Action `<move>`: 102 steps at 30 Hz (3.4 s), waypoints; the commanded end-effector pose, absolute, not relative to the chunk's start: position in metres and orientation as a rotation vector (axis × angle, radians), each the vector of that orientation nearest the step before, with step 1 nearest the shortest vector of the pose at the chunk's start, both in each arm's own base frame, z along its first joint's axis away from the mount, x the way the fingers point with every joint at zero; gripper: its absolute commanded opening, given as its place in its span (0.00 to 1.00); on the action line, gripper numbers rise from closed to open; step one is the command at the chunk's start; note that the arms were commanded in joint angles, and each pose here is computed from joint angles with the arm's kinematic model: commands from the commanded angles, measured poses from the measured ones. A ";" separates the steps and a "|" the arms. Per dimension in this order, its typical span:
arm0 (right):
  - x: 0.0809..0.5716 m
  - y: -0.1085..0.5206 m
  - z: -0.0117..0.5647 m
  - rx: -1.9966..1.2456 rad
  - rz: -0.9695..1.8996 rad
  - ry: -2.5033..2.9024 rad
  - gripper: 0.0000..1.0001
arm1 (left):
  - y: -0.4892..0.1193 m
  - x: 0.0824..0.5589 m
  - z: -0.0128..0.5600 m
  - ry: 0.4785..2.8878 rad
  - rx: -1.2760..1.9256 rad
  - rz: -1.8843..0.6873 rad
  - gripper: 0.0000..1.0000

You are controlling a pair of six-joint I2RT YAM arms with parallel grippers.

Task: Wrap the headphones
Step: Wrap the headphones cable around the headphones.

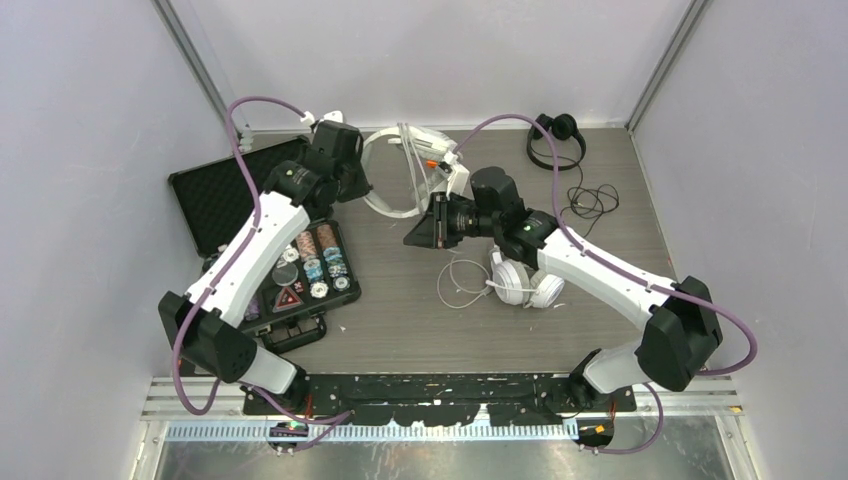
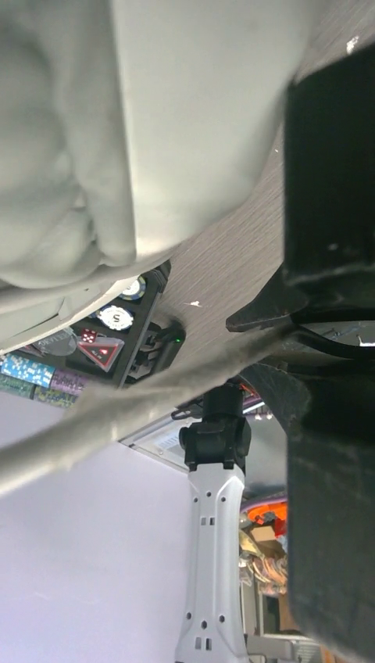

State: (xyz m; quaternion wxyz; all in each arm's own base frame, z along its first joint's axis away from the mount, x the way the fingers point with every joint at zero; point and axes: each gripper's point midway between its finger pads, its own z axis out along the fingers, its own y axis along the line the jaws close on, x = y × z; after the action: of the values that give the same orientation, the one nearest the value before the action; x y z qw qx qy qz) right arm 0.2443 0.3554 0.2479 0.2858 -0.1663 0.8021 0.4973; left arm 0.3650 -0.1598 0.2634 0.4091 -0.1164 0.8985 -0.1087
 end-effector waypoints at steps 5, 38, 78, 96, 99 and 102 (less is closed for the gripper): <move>0.248 0.351 0.271 -0.501 1.287 1.935 0.19 | -0.171 0.377 0.329 2.034 -0.430 -0.502 0.00; 0.234 0.333 0.192 -0.582 1.223 1.902 0.19 | -0.169 0.378 0.384 1.896 -0.541 -0.794 0.00; 0.265 0.336 0.155 -0.510 1.146 1.878 0.00 | -0.147 0.348 0.446 1.887 -0.034 -0.671 0.00; 0.295 0.305 0.254 -0.343 1.340 1.842 0.00 | -0.188 0.282 0.436 1.785 0.822 -0.777 0.00; 0.283 0.302 0.272 -0.371 1.359 1.832 0.00 | -0.192 0.274 0.434 1.703 0.966 -0.766 0.00; 0.274 0.298 0.280 -0.359 1.366 1.856 0.00 | -0.194 0.262 0.426 1.579 1.147 -0.723 0.00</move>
State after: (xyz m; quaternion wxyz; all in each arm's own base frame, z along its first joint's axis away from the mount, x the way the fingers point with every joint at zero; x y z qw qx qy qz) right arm 0.2854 0.3043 0.2475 0.3944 -0.1410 0.7383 0.5286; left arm 0.3026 -0.1832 0.4033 0.4659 0.3438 0.7628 -0.2878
